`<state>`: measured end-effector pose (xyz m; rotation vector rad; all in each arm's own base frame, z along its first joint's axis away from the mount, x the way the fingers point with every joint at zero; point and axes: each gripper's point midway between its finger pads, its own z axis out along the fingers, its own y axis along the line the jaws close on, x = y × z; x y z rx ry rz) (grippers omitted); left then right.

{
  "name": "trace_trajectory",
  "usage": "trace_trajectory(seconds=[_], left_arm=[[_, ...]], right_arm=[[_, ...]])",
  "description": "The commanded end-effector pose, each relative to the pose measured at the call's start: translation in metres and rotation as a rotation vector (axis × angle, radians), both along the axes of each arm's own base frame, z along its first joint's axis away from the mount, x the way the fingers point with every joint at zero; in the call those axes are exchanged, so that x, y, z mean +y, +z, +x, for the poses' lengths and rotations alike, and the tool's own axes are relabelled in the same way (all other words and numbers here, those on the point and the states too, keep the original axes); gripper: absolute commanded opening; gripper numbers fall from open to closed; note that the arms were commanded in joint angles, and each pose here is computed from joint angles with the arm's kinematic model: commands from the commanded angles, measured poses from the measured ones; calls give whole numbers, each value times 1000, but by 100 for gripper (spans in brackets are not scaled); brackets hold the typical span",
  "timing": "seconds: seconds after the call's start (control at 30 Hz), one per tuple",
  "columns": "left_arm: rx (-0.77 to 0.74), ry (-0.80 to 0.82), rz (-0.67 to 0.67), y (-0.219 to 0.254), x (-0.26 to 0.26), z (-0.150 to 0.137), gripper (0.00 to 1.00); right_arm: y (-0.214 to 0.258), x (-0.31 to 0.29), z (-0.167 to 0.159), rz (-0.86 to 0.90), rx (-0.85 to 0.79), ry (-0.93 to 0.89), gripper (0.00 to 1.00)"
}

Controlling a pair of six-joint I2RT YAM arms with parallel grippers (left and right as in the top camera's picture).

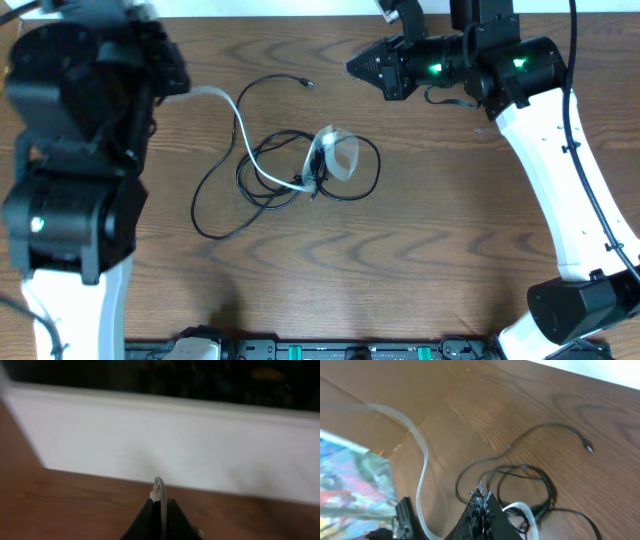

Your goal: Untangle cables

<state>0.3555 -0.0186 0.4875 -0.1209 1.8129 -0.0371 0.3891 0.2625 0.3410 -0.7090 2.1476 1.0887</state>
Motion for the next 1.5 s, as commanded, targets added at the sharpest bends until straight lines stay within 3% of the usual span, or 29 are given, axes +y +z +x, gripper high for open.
trace_trajectory(seconds=[0.0,0.2,0.4,0.5,0.57,0.77,0.87,1.03,1.13,1.23,1.47], left_arm=[[120,-208,-124,-33,-44,23,7],[338,-507,-261,-95,-105,49,7],[466,-655,-412,-131,-138,66,7],[427,-664,-407,-125,-139,72,7],[383,-666,-397,-115,-136,74,7],[328,-545,-353,-100,-108,74,7],[307,-511,-345,-92,-98,69,7],[227,-435,-315,-66,-83,58,7],[204,-415,-306,-57,-79,50,7],[215,-414,-308,-59,-79,48,7],[252,-382,-303,-68,-74,47,7]], right_arm=[[-16,-13,7,-92,14,-72,1],[-28,-19,0,-132,50,-66,1],[-37,-27,-3,-155,89,-77,1],[-44,-26,-4,-165,99,-68,3],[-52,-24,-4,-168,107,-63,10],[-92,1,-3,-163,136,-33,40],[-109,21,1,-134,140,-28,50],[-145,67,0,-116,151,6,54],[-186,87,0,-200,151,13,58],[-222,95,-4,-292,89,93,65],[-279,98,-8,-370,13,263,66]])
